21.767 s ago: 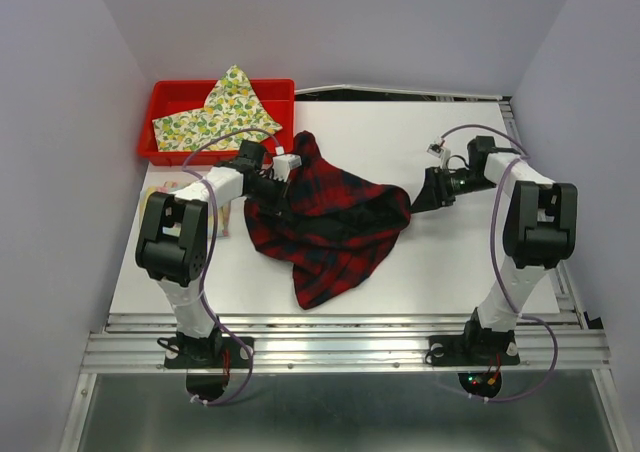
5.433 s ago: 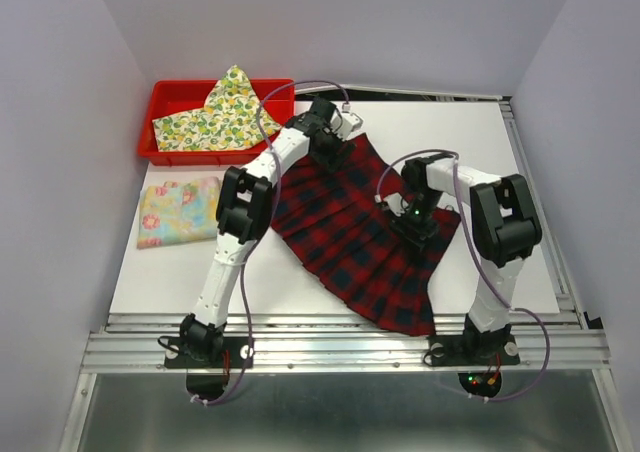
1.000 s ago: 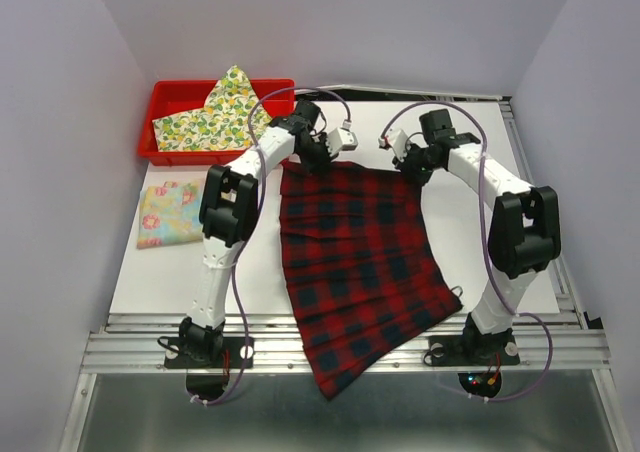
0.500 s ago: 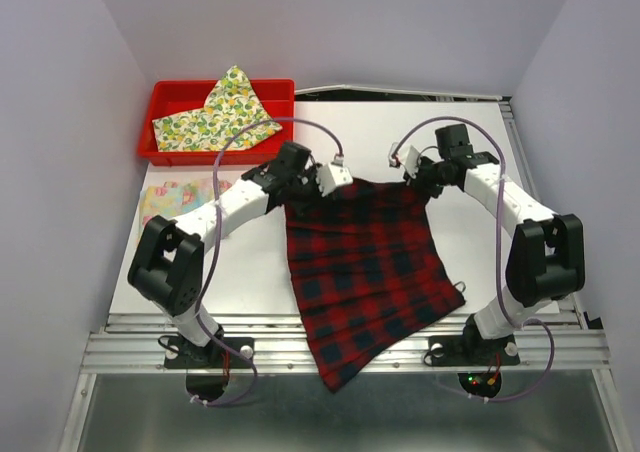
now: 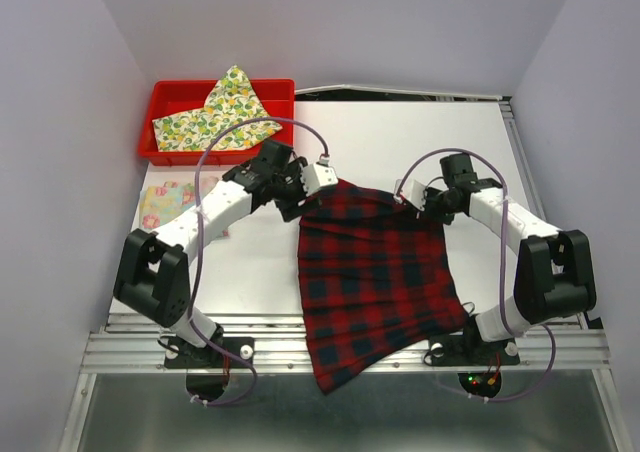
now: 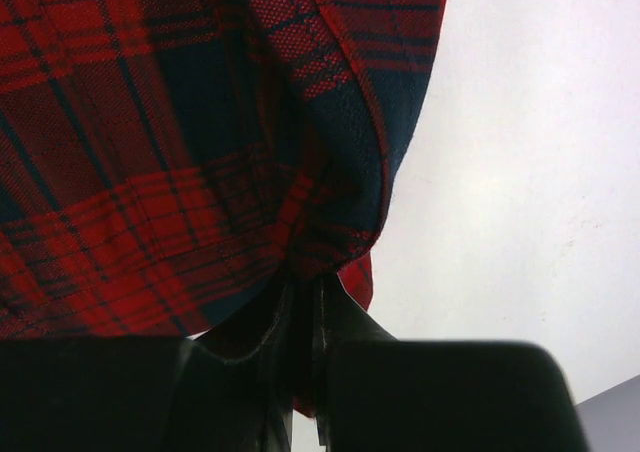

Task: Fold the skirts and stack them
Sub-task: Fold the skirt

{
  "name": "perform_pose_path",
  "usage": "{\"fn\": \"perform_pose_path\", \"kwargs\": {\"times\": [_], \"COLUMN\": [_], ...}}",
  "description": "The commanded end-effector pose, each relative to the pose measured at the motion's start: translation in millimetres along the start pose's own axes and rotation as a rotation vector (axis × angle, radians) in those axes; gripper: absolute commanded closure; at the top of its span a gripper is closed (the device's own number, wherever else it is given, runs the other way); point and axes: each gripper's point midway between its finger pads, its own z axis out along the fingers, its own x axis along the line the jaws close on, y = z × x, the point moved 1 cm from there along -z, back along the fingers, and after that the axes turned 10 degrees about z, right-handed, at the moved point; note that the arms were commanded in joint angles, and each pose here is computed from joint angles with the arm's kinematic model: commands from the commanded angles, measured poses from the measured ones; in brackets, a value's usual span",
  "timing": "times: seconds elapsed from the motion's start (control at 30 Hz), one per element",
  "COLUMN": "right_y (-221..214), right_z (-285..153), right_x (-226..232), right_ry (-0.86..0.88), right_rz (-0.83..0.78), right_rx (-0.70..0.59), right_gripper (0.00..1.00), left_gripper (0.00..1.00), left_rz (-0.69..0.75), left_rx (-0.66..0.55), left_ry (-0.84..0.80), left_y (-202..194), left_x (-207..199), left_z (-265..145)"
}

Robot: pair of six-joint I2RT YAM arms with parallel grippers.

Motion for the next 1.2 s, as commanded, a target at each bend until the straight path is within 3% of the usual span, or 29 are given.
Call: {"fn": "perform_pose_path", "kwargs": {"times": [0.0, 0.2, 0.47, 0.63, 0.73, 0.83, 0.97, 1.03, 1.17], "right_y": [-2.7, 3.4, 6.2, 6.6, 9.2, 9.5, 10.4, 8.8, 12.7], "right_z": [2.1, 2.6, 0.5, -1.1, -2.2, -1.8, -2.9, -2.9, -7.8], "right_x": [-2.2, -12.0, -16.9, -19.0, -20.7, -21.7, -23.7, -27.5, -57.1], "right_ry": [-0.014, -0.030, -0.044, -0.055, -0.058, -0.059, -0.068, -0.076, -0.135], "right_rz": [0.000, 0.058, 0.060, 0.062, 0.070, 0.073, 0.091, 0.128, 0.237], "right_rx": [0.015, 0.013, 0.010, 0.012, 0.003, 0.004, 0.005, 0.004, -0.019], "right_gripper": [0.99, 0.99, 0.99, 0.99, 0.99, 0.99, 0.99, 0.99, 0.99], "left_gripper": [0.20, 0.13, 0.12, 0.12, 0.23, 0.44, 0.89, 0.99, 1.00], "left_rz": [0.073, 0.230, 0.221, 0.259, 0.261, 0.255, 0.236, 0.226, 0.162], "left_rx": [-0.060, -0.059, -0.061, -0.053, -0.040, -0.022, -0.024, -0.022, -0.001], "left_ry": [0.069, -0.052, -0.073, -0.167, -0.171, -0.173, -0.148, -0.117, -0.016], "left_y": [30.0, 48.4, 58.1, 51.8, 47.4, 42.3, 42.9, 45.3, 39.6], "left_x": [39.4, 25.9, 38.9, 18.1, 14.0, 14.4, 28.2, 43.5, 96.9], "left_z": [5.3, 35.6, 88.1, 102.1, 106.2, 108.3, 100.3, 94.2, 72.2]}}
